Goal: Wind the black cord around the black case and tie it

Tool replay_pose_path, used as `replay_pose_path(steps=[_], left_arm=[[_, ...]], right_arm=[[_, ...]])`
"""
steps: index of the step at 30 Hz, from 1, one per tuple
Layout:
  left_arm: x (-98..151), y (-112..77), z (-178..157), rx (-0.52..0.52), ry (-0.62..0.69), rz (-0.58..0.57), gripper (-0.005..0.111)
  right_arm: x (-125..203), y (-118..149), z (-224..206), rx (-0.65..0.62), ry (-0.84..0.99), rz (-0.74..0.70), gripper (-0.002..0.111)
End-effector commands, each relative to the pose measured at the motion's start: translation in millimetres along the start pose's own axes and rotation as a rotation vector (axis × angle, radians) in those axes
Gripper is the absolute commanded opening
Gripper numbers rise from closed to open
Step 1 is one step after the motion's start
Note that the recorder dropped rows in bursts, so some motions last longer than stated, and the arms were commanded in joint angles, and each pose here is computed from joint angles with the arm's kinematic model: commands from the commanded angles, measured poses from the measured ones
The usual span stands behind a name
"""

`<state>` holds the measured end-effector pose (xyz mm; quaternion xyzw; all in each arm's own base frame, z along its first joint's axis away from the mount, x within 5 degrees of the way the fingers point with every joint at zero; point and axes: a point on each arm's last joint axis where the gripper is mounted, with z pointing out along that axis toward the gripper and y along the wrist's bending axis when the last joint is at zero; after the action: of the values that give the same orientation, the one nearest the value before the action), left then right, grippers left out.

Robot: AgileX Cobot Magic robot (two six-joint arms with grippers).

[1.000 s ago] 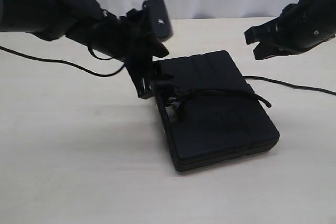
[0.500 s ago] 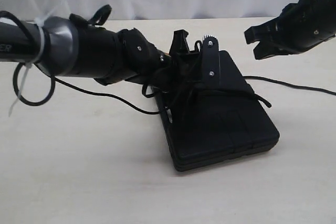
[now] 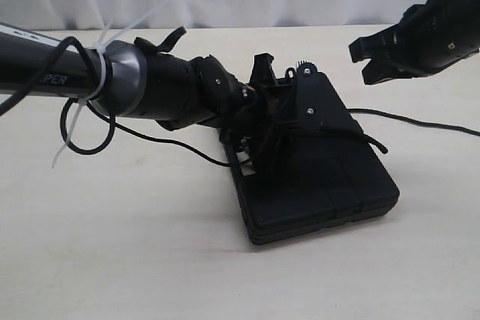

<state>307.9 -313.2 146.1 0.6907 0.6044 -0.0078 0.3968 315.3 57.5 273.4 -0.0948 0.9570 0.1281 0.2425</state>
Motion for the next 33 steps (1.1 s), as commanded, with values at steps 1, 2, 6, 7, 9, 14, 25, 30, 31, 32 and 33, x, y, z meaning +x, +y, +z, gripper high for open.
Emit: replay_pose_path(steps=[1,2,6,7,9,14,25,30,31,32,33], left_arm=[[-2,2.4,0,-0.019,-0.004,-0.019,0.031],[-2,2.5,0,-0.021,-0.003,-0.019,0.025],[-2,2.5,0,-0.021,-0.003,-0.019,0.008],[-2,2.5,0,-0.021,-0.003,-0.019,0.005],[-2,2.5,0,-0.021,-0.003,-0.019,0.0],[-3,3.4,-1,-0.023,-0.006,-0.068,0.0],[-16,15.5,-28,0.014,-0.069,-0.221,0.0],[-5,27.6,-36,0.029,-0.065,-0.415,0.0],[1,30.7,-38,0.047,-0.06,-0.467,0.0],[7,33.0,-39,0.073,-0.052,-0.516,0.0],[13,34.1,-41,0.105,-0.045,-0.554,0.0]], right_arm=[[-1,-1,-3,0.002,-0.018,-0.005,0.004],[-1,-1,-3,0.002,-0.018,-0.005,0.004],[-1,-1,-3,0.002,-0.018,-0.005,0.004],[-1,-1,-3,0.002,-0.018,-0.005,0.004],[-1,-1,-3,0.002,-0.018,-0.005,0.004],[-1,-1,-3,0.002,-0.018,-0.005,0.004],[-1,-1,-3,0.001,-0.014,-0.005,0.004],[0,0,-3,-0.003,0.0,-0.018,0.004],[0,0,-3,-0.004,0.003,-0.021,0.004],[0,0,-3,-0.004,0.003,-0.021,0.004],[0,0,-3,-0.004,0.003,-0.021,0.004]])
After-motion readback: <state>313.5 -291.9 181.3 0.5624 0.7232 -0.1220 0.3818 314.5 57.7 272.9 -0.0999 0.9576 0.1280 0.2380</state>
